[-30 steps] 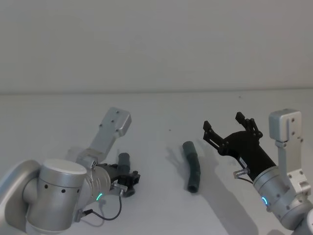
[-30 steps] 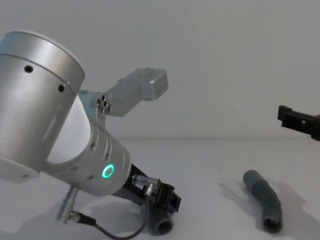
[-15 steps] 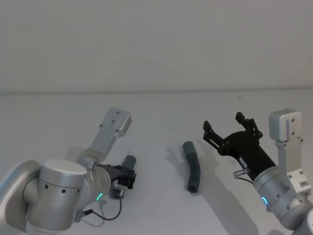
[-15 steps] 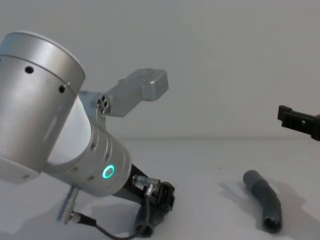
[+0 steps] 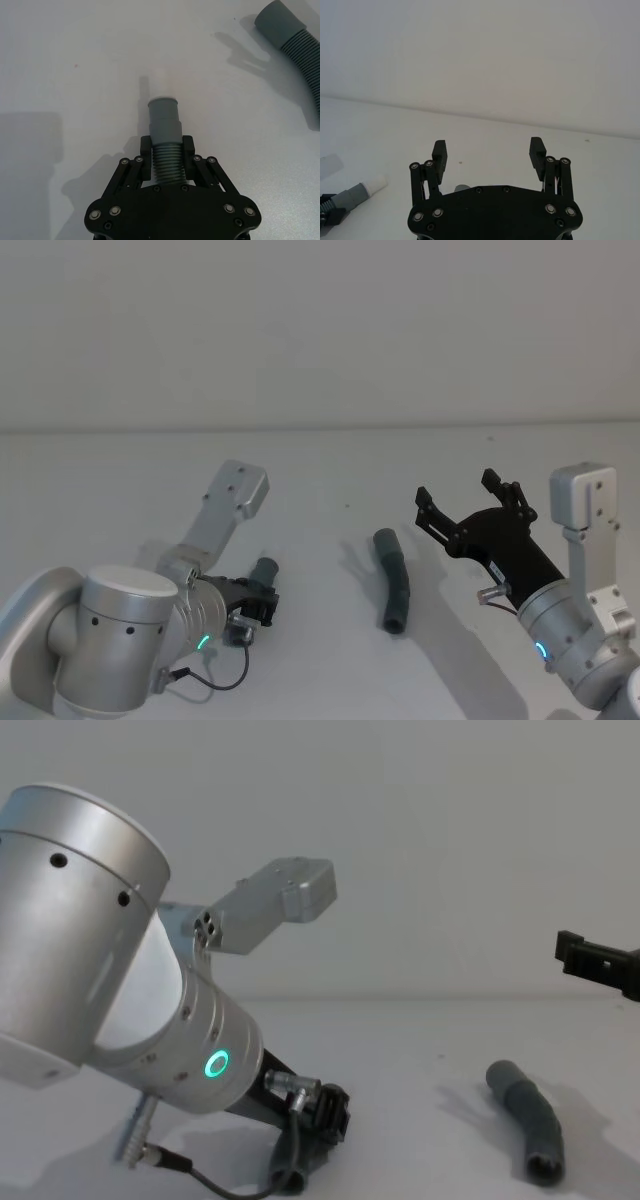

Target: Use both hands to pick up one end of the pipe from the table, align the ends, and insert them.

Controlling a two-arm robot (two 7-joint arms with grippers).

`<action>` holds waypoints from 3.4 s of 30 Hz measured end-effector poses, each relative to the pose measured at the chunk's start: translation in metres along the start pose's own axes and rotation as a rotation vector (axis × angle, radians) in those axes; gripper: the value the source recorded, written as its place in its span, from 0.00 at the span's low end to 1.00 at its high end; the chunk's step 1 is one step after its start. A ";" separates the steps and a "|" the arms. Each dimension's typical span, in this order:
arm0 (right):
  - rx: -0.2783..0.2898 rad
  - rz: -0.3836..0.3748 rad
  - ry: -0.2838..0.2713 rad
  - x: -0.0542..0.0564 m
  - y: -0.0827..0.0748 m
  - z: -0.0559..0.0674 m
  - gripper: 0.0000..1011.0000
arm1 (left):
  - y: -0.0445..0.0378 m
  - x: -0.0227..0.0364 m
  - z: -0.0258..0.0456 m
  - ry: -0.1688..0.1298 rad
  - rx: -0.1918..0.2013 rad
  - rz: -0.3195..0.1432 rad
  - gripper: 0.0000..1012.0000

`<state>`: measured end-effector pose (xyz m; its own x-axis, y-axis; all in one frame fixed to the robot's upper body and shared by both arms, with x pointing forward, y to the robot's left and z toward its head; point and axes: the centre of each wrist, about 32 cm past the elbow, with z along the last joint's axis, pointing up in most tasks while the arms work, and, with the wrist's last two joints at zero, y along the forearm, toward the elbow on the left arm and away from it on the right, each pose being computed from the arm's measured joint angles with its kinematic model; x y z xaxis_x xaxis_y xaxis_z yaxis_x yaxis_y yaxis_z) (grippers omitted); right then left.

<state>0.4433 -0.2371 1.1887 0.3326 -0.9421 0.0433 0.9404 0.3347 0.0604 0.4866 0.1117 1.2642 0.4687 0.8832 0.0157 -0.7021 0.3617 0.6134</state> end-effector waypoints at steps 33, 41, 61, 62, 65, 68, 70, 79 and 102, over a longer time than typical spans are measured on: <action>0.000 0.000 0.000 0.000 0.000 0.000 0.99 | -0.0107 0.0205 0.0088 -0.258 -0.097 0.017 0.32; 0.000 0.000 0.000 0.000 0.000 0.000 0.99 | -0.0153 0.0356 0.0119 -0.382 -0.175 0.017 0.32; 0.000 0.000 0.000 0.000 0.000 0.000 0.99 | -0.0213 0.0872 0.0186 -0.747 -0.423 0.009 0.32; 0.000 0.000 0.000 0.000 0.000 0.000 0.99 | -0.0213 0.0893 0.0186 -0.756 -0.426 0.011 0.32; 0.000 0.000 0.000 0.000 0.000 0.000 0.99 | -0.0212 0.0976 0.0194 -0.819 -0.468 0.008 0.32; 0.000 0.000 0.000 0.000 0.000 0.000 0.99 | -0.0211 0.1058 0.0199 -0.878 -0.500 0.007 0.32; 0.000 0.000 0.000 0.000 0.000 0.000 0.99 | -0.0209 0.1114 0.0203 -0.923 -0.523 0.005 0.32; 0.000 0.000 0.000 0.000 0.000 0.000 0.99 | -0.0203 0.1329 0.0228 -1.110 -0.611 -0.001 0.32; 0.000 0.000 0.000 0.000 0.000 0.000 0.99 | -0.0257 0.1883 0.0298 -1.625 -0.834 0.006 0.32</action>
<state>0.4433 -0.2371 1.1887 0.3326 -0.9421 0.0432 0.9404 0.3348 0.0604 0.6088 0.2598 1.2749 0.1045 -0.0640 0.9925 -0.5205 0.8468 0.1094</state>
